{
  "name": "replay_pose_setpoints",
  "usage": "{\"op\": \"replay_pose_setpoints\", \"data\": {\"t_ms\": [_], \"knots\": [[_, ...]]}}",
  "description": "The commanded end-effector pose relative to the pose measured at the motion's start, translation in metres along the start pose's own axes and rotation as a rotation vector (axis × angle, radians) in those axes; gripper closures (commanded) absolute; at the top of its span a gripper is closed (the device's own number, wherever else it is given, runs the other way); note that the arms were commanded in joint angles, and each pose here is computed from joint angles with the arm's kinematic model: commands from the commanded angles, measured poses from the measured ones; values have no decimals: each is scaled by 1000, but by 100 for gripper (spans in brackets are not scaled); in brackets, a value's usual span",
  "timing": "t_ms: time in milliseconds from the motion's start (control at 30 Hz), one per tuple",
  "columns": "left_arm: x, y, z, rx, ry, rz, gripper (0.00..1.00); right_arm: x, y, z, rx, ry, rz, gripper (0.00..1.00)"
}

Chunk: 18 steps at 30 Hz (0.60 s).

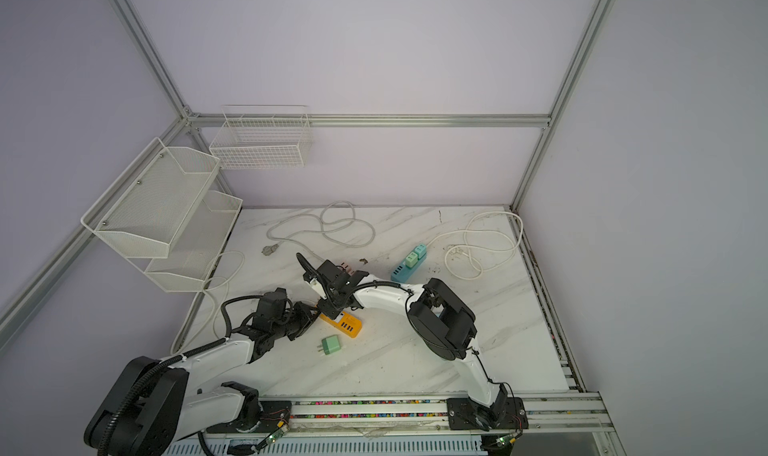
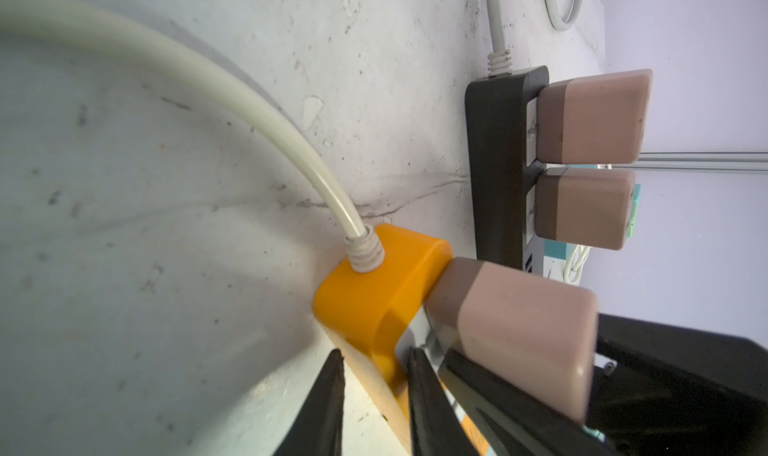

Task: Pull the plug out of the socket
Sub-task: 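Pull the pink plug out with the right gripper while the left releases the strip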

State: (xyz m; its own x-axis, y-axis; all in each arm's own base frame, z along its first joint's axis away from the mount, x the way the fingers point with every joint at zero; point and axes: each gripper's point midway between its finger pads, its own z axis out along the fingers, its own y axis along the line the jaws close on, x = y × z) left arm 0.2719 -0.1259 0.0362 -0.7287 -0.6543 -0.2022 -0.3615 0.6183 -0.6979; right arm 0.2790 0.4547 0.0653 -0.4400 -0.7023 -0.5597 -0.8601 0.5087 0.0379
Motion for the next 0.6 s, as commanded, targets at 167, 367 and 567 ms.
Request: {"op": "replay_pose_setpoints", "data": {"t_ms": [167, 367, 567], "knots": [[25, 58, -1, -219, 75, -48, 74, -29, -2, -31, 31, -93, -27, 84], [25, 60, 0, -228, 74, -49, 74, -31, -14, -32, 95, -85, -16, 84], [25, 61, 0, -230, 72, -51, 74, -29, 1, -32, 31, -94, -27, 85]]}}
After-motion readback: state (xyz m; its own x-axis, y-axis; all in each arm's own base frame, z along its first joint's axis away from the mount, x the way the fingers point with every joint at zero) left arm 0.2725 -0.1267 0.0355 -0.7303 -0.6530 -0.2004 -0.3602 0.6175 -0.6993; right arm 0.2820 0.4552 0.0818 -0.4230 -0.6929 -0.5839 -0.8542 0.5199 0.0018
